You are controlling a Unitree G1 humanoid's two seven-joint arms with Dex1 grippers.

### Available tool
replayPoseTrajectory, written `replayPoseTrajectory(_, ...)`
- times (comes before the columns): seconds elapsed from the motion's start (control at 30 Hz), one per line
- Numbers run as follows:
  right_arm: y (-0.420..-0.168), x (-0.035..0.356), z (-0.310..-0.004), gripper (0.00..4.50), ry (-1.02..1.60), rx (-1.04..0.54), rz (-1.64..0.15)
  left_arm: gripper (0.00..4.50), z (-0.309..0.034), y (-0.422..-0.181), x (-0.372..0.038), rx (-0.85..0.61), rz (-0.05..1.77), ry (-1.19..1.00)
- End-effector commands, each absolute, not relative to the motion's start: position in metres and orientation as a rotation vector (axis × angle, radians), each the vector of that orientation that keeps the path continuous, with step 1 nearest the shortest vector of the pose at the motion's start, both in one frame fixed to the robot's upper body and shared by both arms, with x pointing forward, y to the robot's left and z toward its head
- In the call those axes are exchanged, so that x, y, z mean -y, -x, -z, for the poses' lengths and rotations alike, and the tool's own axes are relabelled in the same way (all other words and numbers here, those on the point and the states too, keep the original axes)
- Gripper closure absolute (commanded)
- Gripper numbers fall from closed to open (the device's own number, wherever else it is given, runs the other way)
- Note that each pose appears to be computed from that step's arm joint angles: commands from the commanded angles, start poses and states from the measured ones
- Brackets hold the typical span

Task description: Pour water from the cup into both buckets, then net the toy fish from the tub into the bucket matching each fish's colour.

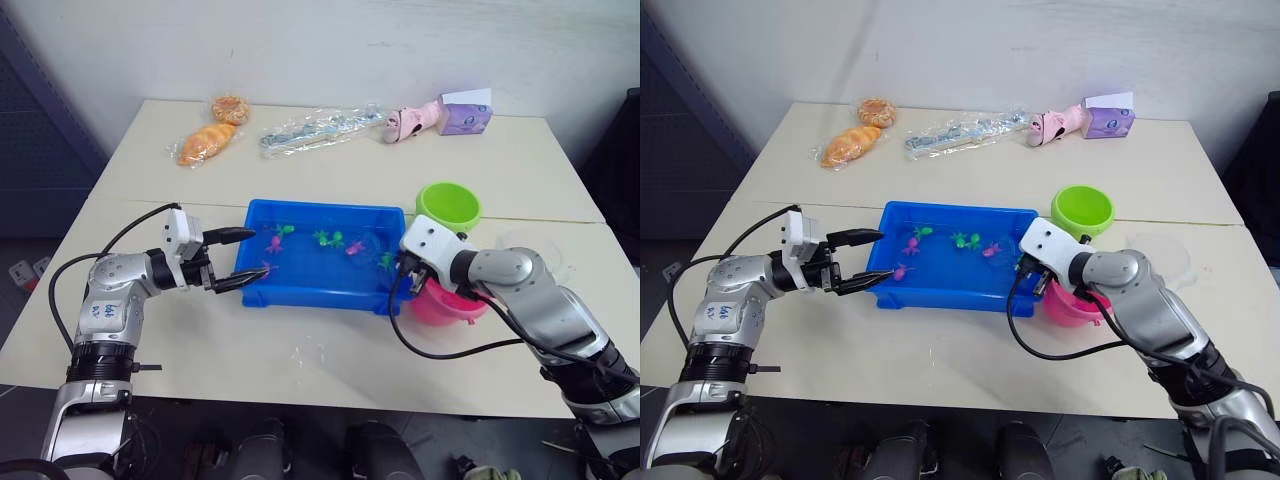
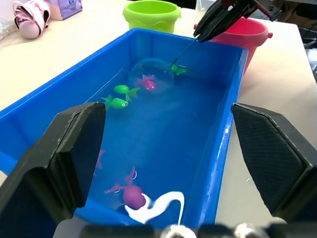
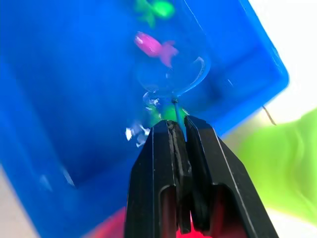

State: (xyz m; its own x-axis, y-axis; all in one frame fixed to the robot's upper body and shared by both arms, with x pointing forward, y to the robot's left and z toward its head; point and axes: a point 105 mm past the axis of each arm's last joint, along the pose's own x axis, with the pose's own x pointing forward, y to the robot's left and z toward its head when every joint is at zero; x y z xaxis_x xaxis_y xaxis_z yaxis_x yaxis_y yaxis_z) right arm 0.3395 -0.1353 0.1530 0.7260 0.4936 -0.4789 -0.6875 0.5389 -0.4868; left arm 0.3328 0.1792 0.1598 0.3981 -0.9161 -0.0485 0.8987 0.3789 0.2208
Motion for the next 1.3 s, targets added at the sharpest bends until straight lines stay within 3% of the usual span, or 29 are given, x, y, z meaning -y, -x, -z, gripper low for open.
replayPoseTrajectory(0.03,-0.337,0.134,-0.172,4.5,0.65,-0.242,-0.711,0.14,-0.173,-0.333,-0.175,0.139,1.166,-0.256)
replayPoseTrajectory(0.33,-0.319,0.136,-0.172,4.5,0.516,-0.287,-0.758,0.14,-0.174,-0.334,-0.173,0.145,1.163,-0.256)
replayPoseTrajectory(0.83,-0.255,0.175,-0.214,4.5,0.175,-0.183,-0.751,0.14,-0.183,-0.335,-0.145,0.178,1.272,-0.234)
replayPoseTrajectory(1.03,-0.227,0.2,-0.228,4.5,0.206,-0.087,-0.664,0.14,-0.188,-0.334,-0.127,0.197,1.35,-0.219)
replayPoseTrajectory(1.3,-0.205,0.252,-0.212,4.5,0.491,-0.06,-0.43,0.14,-0.187,-0.334,-0.102,0.212,1.447,-0.192)
